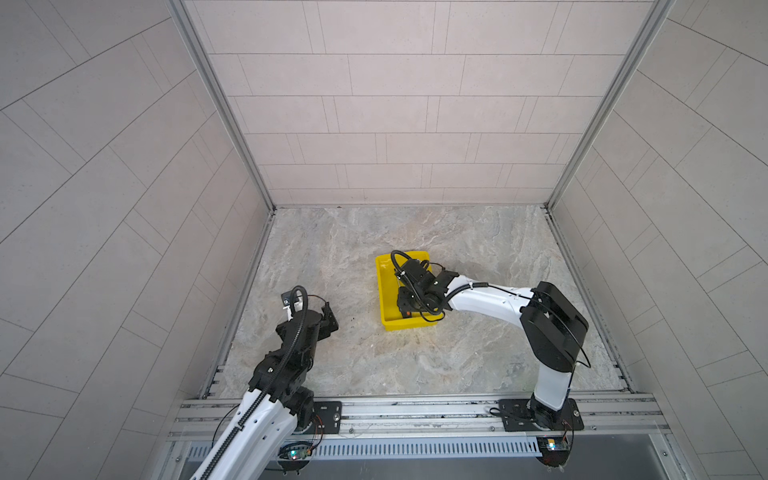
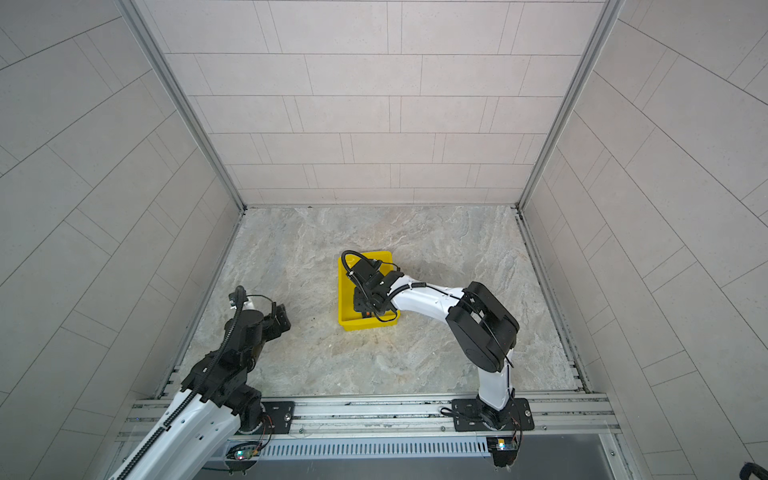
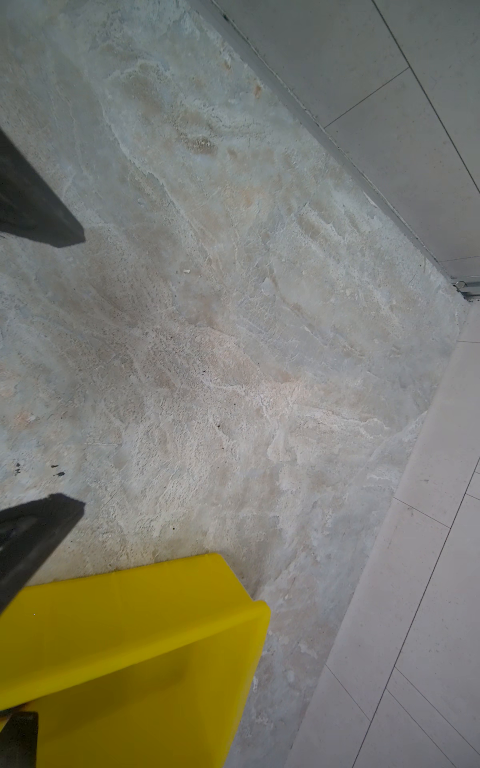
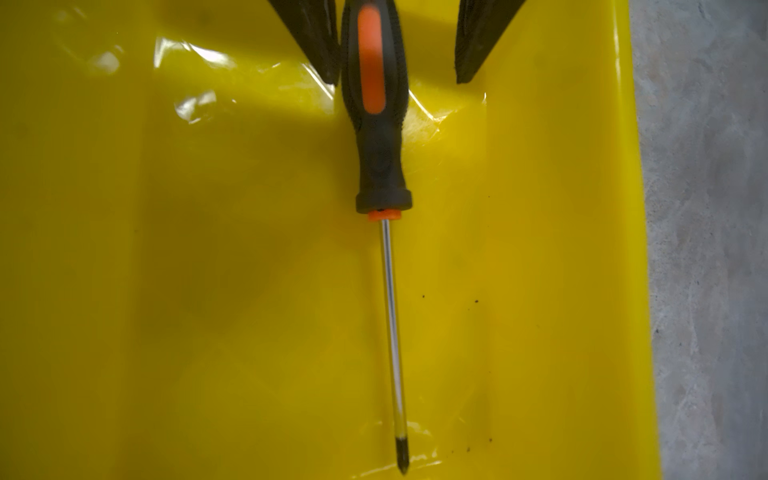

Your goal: Put the screwdriver in the bin

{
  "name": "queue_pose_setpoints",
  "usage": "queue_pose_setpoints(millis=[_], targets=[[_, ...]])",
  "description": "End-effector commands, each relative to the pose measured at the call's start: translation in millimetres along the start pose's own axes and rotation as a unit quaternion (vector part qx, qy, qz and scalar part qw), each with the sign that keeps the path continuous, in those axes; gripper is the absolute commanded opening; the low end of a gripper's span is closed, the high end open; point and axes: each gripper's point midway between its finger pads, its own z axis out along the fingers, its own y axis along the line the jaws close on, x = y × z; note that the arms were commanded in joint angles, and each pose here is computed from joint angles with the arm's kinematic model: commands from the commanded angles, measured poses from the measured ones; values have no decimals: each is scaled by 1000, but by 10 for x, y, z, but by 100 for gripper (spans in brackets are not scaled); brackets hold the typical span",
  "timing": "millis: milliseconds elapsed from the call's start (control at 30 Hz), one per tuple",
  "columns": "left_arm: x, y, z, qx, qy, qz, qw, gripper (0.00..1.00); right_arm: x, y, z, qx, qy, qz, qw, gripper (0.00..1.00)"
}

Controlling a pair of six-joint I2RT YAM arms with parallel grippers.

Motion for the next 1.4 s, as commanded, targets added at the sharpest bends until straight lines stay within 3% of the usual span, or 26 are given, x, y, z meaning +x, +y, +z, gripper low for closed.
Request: queue_pose_setpoints(millis=[0,133,300,333,400,500,567,633,767,867,1033,1300,1367], targets=[[-20,5,-2,-2,-7,-1,1000,100,-115,54,-178,-8,-20,9,1000,48],[-21,-1,1,-1,-6,-1,1000,100,-204,85,-437,-18,-39,2,999,49],[-13,0,1,-1,-5,0,1000,100,-392,-29,-880,0,-82,-14,997,62],[-13,0,0,-1,-5,-1,1000,100,-429,-62,-1001,11,-90,-31,995,67],[-18,1,-2,0,-6,-1,1000,100,-508,-98,-1237,25,-110,-80,990,99],[-15,1,-2,0,-6,-1,1000,100,-664,-214,-1545,60,-155,-164,972,99],[-18,0,-3,0,-6,-1,1000,100,-813,-363,-1767,113,-197,-224,948,99],[-19,-3,-5,1,-6,-2,1000,100,-975,-596,-1984,194,-251,-270,909,99],[-20,-7,-10,3,-7,-2,1000,100,-1150,-1185,-2133,347,-344,-282,826,100],[-17,-5,-10,3,-7,-2,1000,100,-1097,-1635,-1949,389,-361,-296,794,100],[-19,-14,-7,5,-7,-2,1000,100,-1047,-2440,-1738,392,-394,-196,808,100],[-14,-16,-3,6,-6,-1,1000,100,-1125,-2669,-1504,410,-384,-193,805,100],[-20,-21,-7,7,-7,-2,1000,100,-1135,-2784,-1449,409,-384,-167,811,100]])
